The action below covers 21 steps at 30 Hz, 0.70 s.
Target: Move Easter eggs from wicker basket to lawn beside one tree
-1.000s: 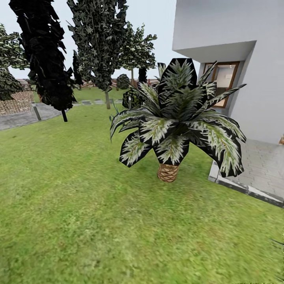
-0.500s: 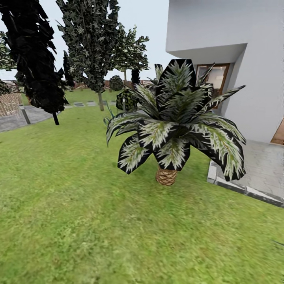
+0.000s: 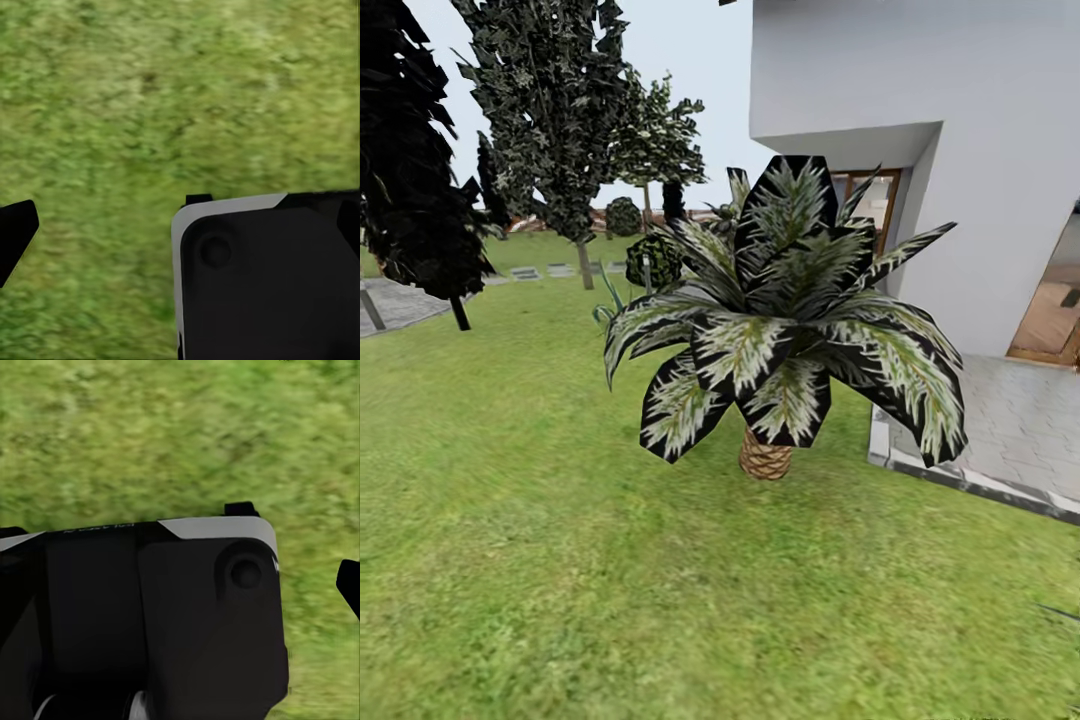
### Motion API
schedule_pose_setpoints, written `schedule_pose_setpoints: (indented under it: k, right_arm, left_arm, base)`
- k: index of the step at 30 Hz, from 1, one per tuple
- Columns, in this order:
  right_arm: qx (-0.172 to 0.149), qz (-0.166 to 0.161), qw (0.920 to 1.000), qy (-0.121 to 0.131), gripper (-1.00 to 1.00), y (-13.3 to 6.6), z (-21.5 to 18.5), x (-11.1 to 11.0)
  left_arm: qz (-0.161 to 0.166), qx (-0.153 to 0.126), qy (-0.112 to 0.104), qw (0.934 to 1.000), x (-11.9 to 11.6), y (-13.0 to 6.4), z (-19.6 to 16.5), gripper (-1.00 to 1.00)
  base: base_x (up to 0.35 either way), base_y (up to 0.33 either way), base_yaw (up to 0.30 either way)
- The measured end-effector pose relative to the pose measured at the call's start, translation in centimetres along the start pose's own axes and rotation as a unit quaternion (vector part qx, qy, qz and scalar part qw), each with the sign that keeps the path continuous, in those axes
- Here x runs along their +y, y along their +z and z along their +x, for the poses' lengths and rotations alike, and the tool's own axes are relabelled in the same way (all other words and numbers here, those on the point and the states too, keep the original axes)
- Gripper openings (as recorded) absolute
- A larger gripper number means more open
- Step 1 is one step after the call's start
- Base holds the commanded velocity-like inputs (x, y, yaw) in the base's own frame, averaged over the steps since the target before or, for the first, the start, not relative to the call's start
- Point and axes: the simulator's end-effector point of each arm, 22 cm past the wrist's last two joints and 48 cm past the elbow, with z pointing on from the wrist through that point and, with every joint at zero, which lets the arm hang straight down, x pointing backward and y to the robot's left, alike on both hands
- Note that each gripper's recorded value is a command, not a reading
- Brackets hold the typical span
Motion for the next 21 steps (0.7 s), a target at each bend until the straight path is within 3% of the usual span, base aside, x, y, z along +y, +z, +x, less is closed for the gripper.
schedule_pose_setpoints:
  k: [21]
  right_arm:
    - [-0.012, -0.001, 0.9999, 0.000, 1.00, -0.23, -0.94, 0.03]
  left_arm:
    - [-0.001, -0.012, 0.000, 0.9999, 0.07, 0.12, -0.92, 1.00]
  base:
    - [0.012, 0.008, -0.207]
